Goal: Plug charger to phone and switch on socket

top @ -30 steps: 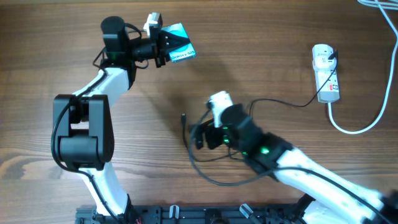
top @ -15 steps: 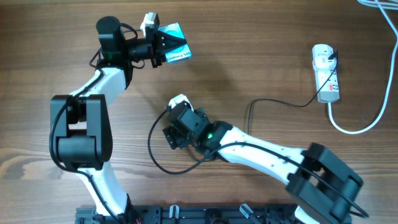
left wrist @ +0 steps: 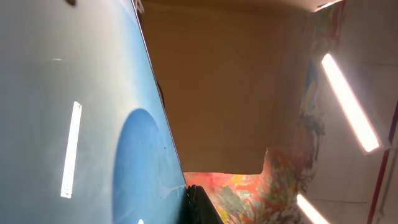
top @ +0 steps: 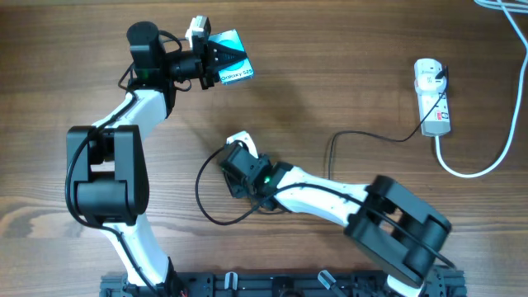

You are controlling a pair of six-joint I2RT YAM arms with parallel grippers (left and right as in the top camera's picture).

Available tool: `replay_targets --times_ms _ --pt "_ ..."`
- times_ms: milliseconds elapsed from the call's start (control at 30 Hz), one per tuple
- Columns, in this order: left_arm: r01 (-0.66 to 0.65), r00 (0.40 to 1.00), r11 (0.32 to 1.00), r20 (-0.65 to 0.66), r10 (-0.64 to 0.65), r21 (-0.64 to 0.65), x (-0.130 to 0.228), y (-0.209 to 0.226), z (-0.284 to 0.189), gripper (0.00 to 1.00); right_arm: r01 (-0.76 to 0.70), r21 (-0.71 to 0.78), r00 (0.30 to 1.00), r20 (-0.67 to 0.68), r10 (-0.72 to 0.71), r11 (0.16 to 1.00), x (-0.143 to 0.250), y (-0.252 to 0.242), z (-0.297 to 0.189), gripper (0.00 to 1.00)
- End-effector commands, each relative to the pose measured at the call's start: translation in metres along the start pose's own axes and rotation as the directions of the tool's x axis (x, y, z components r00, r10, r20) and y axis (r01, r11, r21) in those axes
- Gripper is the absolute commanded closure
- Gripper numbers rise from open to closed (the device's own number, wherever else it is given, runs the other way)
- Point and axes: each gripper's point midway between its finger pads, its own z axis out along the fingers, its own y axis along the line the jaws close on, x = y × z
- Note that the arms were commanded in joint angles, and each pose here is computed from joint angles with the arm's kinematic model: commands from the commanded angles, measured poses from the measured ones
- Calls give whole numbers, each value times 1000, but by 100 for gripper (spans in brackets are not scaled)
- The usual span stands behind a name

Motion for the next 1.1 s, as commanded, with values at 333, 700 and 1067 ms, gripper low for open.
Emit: replay_targets --times_ms 333,700,1067 --pt "-53 998 999 -16 53 7 -2 -5 -2 96 -68 98 998 18 66 993 -7 -8 24 58" --pt "-52 999 999 -16 52 7 -2 -5 -2 96 -99 143 995 -17 103 985 2 -17 26 86" --pt "-52 999 999 -16 52 7 -2 -5 -2 96 -121 49 989 -78 125 991 6 -5 27 96"
